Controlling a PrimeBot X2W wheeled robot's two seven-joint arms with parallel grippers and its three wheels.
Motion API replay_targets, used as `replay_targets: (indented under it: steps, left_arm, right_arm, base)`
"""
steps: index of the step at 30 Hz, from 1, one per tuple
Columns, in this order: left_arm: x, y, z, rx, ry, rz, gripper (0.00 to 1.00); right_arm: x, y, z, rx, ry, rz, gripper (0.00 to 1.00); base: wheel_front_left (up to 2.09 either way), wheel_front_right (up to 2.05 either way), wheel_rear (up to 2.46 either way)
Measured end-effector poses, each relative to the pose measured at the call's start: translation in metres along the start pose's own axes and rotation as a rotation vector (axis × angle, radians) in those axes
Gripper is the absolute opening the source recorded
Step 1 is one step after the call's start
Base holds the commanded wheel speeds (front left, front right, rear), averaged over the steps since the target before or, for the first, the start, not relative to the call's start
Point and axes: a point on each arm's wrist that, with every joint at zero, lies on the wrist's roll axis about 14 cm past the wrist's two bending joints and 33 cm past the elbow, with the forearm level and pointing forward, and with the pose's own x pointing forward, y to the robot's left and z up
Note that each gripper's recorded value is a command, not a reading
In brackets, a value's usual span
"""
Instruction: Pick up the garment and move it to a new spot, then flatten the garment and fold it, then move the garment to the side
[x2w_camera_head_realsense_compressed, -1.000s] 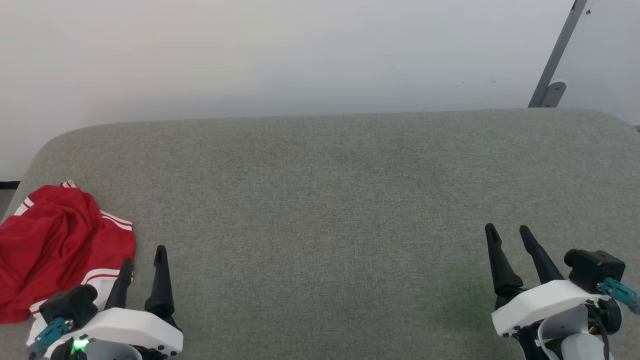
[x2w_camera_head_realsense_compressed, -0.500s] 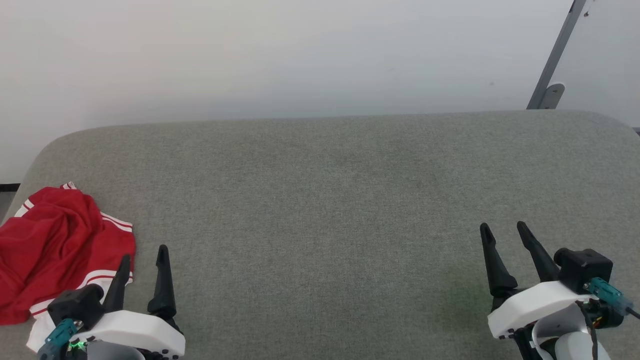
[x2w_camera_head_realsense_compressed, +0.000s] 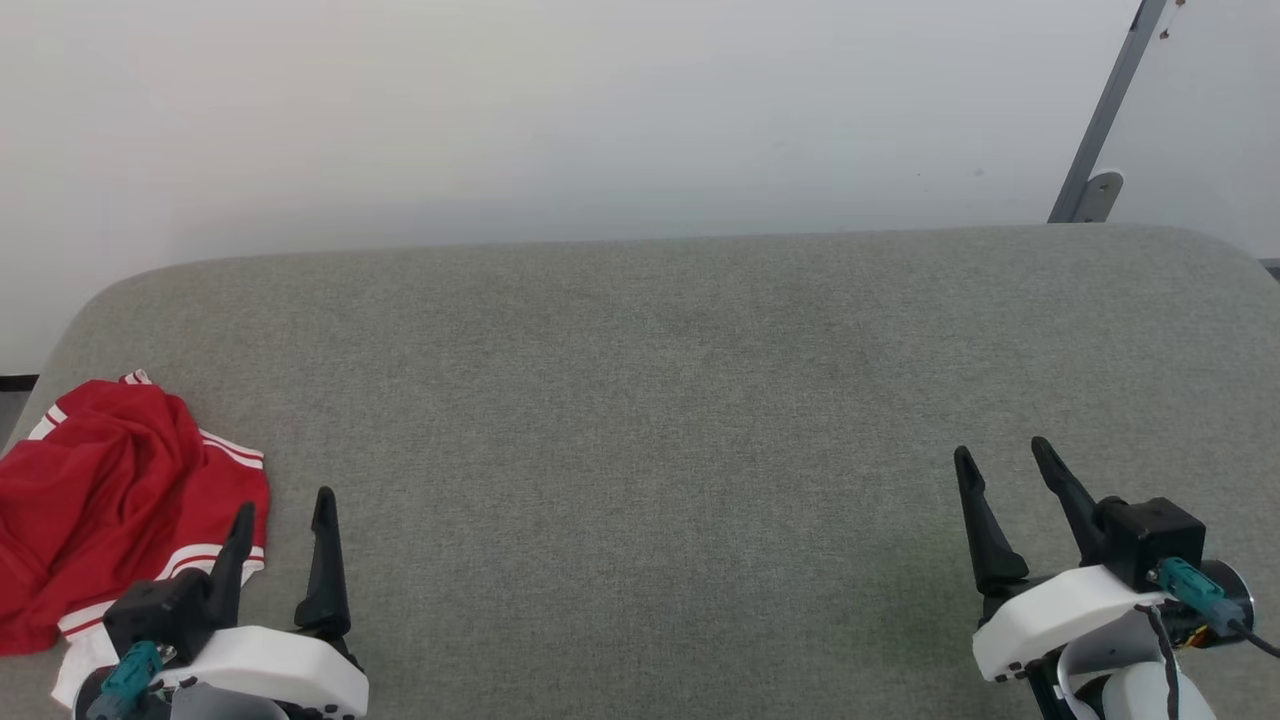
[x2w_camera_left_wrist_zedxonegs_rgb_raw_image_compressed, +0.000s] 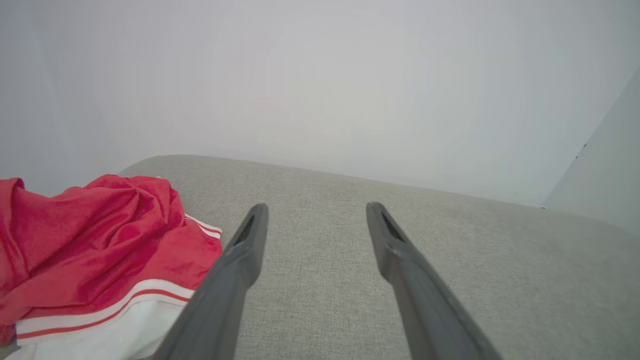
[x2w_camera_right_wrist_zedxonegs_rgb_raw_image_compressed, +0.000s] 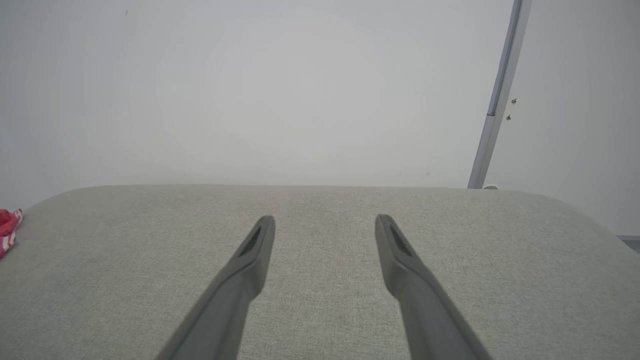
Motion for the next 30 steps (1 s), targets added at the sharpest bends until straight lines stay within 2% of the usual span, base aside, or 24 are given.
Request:
replay_targets:
  steps: [9,21,30]
  left_arm:
    - [-0.001,0.000,0.006,0.060,-0.030,-0.015,1.00]
    - [-0.002,0.001,0.007,0.054,-0.037,-0.016,1.00]
    - [-0.010,0.022,0.009,0.049,-0.043,0.057,1.00]
  right_arm:
    - [-0.001,0.001,0.003,-0.063,-0.011,0.011,1.00]
    - [-0.001,0.002,0.006,-0.067,-0.023,0.014,1.00]
    - [0.005,0.027,0.003,-0.067,-0.017,0.095,1.00]
  base:
    - [0.00,0.00,0.00]
    - [0.00,0.00,0.00]
    - [0.00,0.00,0.00]
